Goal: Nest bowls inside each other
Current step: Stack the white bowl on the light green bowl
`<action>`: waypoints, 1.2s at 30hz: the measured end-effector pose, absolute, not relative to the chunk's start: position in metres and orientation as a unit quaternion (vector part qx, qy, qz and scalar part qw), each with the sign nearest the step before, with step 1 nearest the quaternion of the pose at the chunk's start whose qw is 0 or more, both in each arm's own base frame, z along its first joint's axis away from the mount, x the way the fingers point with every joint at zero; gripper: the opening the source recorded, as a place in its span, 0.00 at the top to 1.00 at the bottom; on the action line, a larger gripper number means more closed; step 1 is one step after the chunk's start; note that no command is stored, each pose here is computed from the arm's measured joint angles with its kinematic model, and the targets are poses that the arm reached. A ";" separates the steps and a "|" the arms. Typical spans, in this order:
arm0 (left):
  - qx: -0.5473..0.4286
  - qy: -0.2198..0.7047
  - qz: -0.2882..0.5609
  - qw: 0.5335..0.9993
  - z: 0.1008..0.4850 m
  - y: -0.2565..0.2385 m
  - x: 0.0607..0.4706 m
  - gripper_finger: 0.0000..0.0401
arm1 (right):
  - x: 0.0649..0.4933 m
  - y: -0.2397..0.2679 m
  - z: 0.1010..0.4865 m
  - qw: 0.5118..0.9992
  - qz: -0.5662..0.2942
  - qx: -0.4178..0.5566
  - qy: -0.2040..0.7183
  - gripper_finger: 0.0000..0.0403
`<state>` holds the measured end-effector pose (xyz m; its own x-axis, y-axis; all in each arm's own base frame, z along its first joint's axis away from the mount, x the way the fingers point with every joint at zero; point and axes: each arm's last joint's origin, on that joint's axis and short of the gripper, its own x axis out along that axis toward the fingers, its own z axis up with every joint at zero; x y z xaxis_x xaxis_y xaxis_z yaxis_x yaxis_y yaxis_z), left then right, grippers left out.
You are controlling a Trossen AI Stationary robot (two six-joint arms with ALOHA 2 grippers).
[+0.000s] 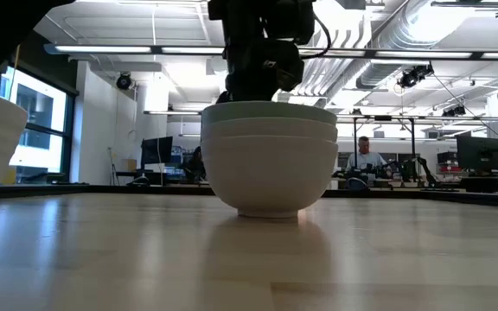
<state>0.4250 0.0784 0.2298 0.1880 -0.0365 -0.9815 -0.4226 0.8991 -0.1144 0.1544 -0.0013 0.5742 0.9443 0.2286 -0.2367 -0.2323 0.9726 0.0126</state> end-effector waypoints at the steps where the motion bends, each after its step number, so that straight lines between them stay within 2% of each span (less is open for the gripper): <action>1: -0.183 0.622 0.124 0.751 0.233 0.078 0.424 0.69 | 0.154 -0.001 0.574 0.986 0.117 -0.008 0.119 0.57; 11: -0.169 0.566 0.095 0.801 0.269 0.076 0.423 0.57 | 0.154 -0.001 0.573 0.985 0.117 -0.005 0.127 0.57; 15: -0.142 0.575 0.076 0.802 0.292 0.073 0.410 0.55 | 0.153 -0.001 0.569 0.982 0.115 0.012 0.148 0.57; 22: -0.072 0.606 0.028 0.792 0.341 0.057 0.364 0.55 | 0.151 -0.001 0.564 0.977 0.115 0.024 0.175 0.57; 27: -0.029 0.590 -0.017 0.806 0.376 0.039 0.332 0.55 | 0.150 -0.001 0.562 0.975 0.117 0.027 0.185 0.57; 36: -0.023 0.532 -0.057 0.845 0.429 0.013 0.271 0.55 | 0.146 -0.001 0.552 0.963 0.099 0.042 0.246 0.57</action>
<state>0.2714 0.0134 0.4286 0.4276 -0.1209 -0.8959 0.0721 0.9924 -0.0995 0.1457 -0.0015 0.5515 0.8590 0.2112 -0.4664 -0.1699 0.9769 0.1294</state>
